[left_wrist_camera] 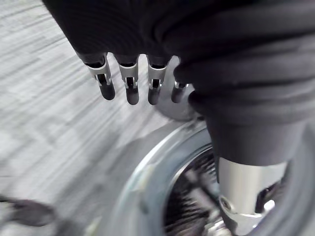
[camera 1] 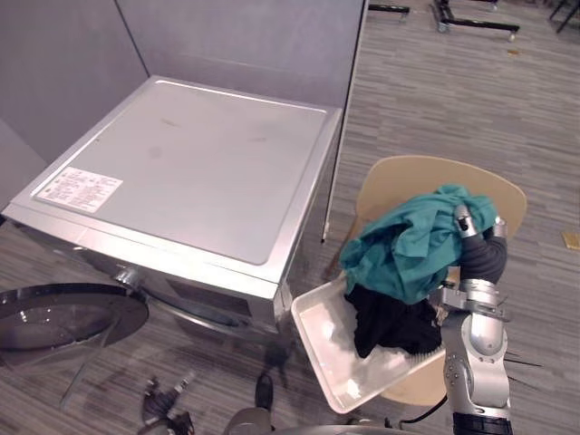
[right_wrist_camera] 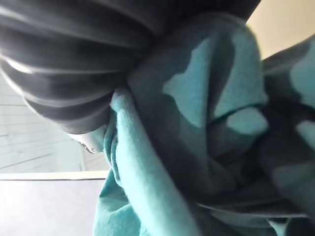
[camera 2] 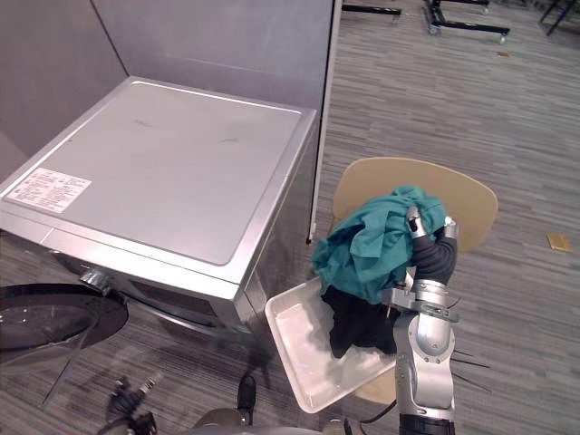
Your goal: Pick up the laundry basket with both hands and put the clothes into the washing machine.
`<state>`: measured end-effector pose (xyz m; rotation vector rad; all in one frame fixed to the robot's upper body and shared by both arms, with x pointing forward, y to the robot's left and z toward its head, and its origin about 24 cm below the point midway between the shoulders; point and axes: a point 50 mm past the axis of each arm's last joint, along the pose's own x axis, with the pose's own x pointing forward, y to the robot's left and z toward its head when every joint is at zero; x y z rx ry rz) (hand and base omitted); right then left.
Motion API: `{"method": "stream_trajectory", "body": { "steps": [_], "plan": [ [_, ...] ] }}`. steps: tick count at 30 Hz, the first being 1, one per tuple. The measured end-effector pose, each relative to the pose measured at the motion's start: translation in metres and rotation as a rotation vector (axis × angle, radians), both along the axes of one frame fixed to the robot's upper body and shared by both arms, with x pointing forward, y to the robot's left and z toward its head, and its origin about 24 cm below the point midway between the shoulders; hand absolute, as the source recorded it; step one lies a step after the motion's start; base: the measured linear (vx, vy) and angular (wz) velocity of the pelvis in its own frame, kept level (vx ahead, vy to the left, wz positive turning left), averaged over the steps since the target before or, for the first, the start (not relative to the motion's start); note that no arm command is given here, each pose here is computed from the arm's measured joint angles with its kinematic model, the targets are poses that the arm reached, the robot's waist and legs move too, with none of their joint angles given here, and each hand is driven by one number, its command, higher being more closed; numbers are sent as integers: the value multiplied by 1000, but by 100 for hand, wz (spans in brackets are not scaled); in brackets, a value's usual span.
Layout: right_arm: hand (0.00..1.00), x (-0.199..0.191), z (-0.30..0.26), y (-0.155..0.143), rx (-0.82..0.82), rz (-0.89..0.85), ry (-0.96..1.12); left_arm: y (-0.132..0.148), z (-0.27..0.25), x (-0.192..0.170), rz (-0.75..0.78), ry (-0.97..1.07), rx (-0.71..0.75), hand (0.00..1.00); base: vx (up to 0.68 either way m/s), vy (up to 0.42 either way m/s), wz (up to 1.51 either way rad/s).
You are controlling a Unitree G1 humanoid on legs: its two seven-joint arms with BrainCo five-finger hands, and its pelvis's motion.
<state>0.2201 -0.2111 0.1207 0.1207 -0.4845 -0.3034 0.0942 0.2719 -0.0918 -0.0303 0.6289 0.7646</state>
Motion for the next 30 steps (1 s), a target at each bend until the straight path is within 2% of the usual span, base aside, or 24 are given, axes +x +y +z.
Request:
{"method": "stream_trajectory", "body": {
  "steps": [4,5,8,10,14,16,17,20,23,30],
  "plan": [
    [100,-5,11,-4,-10,-26,-55,10,75,19,132,-369,179,0,15,-12,14],
    [100,-6,14,-3,-15,-27,-72,9,107,25,132,-494,257,0,-18,-19,24],
    [100,-6,15,-1,-15,-23,-81,3,158,29,117,-656,426,0,-31,-20,9],
    [100,-6,18,6,-5,3,-103,-17,199,36,44,-843,523,0,-44,-12,3],
    [100,-3,26,25,-16,105,-144,-57,226,54,-151,-1083,429,0,-69,-14,-3],
    [100,5,37,44,-22,202,-192,-87,229,72,-311,-1175,270,0,-89,-23,-14],
    [100,7,40,49,-24,227,-208,-94,229,76,-360,-1189,234,0,-88,-21,-14],
    [100,15,60,76,-38,359,-301,-129,219,98,-619,-1176,134,0,-68,-7,-18],
    [100,22,71,94,-49,454,-344,-158,207,113,-798,-1126,80,0,-42,0,-11],
    [100,27,87,127,2,662,-401,-195,197,128,-1021,-1056,121,0,-23,-7,-15]
  ]
}}
